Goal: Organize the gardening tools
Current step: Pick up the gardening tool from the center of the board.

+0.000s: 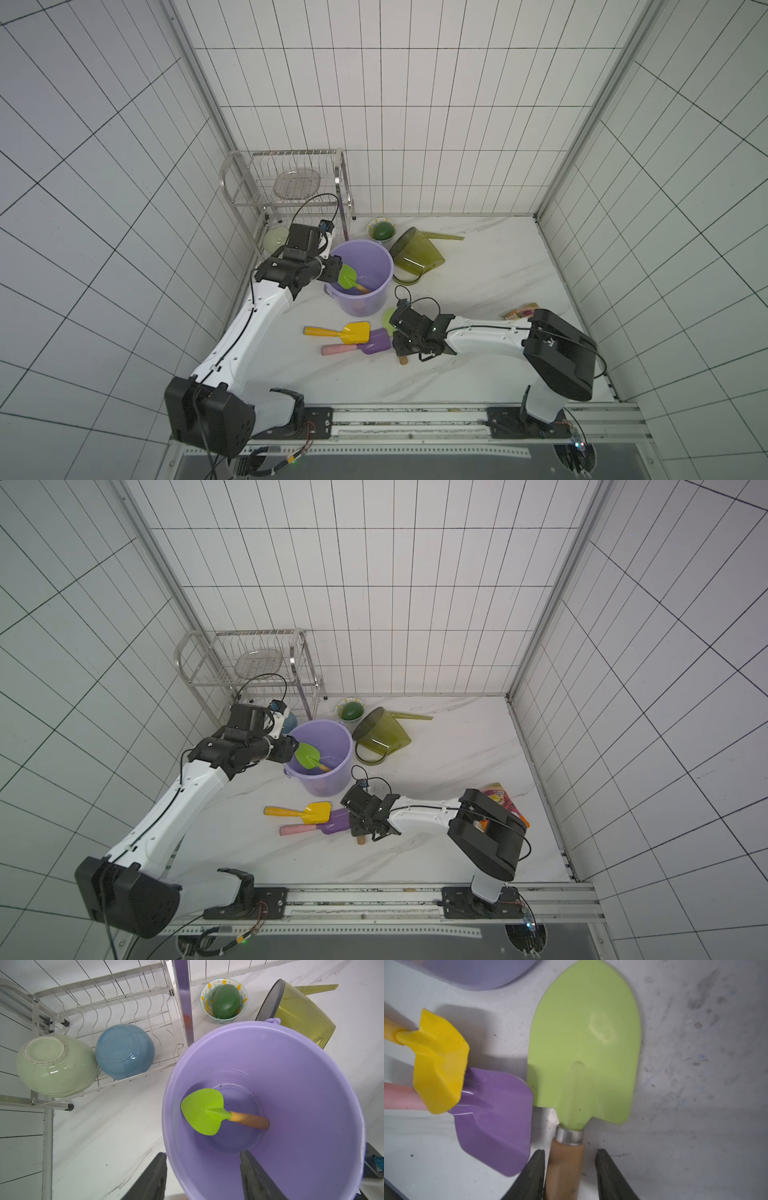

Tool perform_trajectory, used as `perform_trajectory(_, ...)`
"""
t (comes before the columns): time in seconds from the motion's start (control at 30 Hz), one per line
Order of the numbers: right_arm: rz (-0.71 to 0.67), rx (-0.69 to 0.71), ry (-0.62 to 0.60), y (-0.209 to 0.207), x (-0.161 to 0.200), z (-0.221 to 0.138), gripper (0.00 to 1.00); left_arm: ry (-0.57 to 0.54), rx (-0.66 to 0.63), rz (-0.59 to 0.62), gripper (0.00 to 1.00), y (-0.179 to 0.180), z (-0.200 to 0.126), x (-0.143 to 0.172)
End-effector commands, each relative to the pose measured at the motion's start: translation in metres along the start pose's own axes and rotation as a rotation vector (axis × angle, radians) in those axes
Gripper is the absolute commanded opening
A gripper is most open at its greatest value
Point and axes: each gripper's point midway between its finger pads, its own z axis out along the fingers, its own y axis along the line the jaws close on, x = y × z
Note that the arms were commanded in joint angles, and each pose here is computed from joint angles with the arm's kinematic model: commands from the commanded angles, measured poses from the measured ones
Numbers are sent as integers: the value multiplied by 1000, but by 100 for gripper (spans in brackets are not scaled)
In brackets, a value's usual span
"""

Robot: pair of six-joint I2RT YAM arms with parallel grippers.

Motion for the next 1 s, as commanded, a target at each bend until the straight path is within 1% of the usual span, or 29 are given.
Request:
perform_trajectory(0.0, 7, 59, -1, -8, 2, 0, 41, -62, -23, -10, 59, 5, -8, -13)
perform_trajectory(0.13, 15, 78, -26, -14, -1, -4, 27, -69, -25, -12, 60, 5, -11, -15)
perform_trajectory(0.37, 31, 91, -95, -24, -13, -21, 15, -95, -23, -15, 61, 5, -18, -20)
perform_trajectory(0.5, 36, 100, -141, -32, -22, -33, 12, -98, 6, -17, 61, 0, -20, -19)
perform_trajectory(0.77, -21, 97, -285, -39, -43, -70, 10, -99, 159, 1, 62, -29, -32, -16)
perform_trajectory(0.9, -61, 57, -362, -34, -53, -90, 10, -86, 261, 1, 62, -46, -41, -15)
perform_trajectory(0.97, -104, 18, -401, -28, -57, -100, 10, -75, 312, -2, 62, -54, -44, -14)
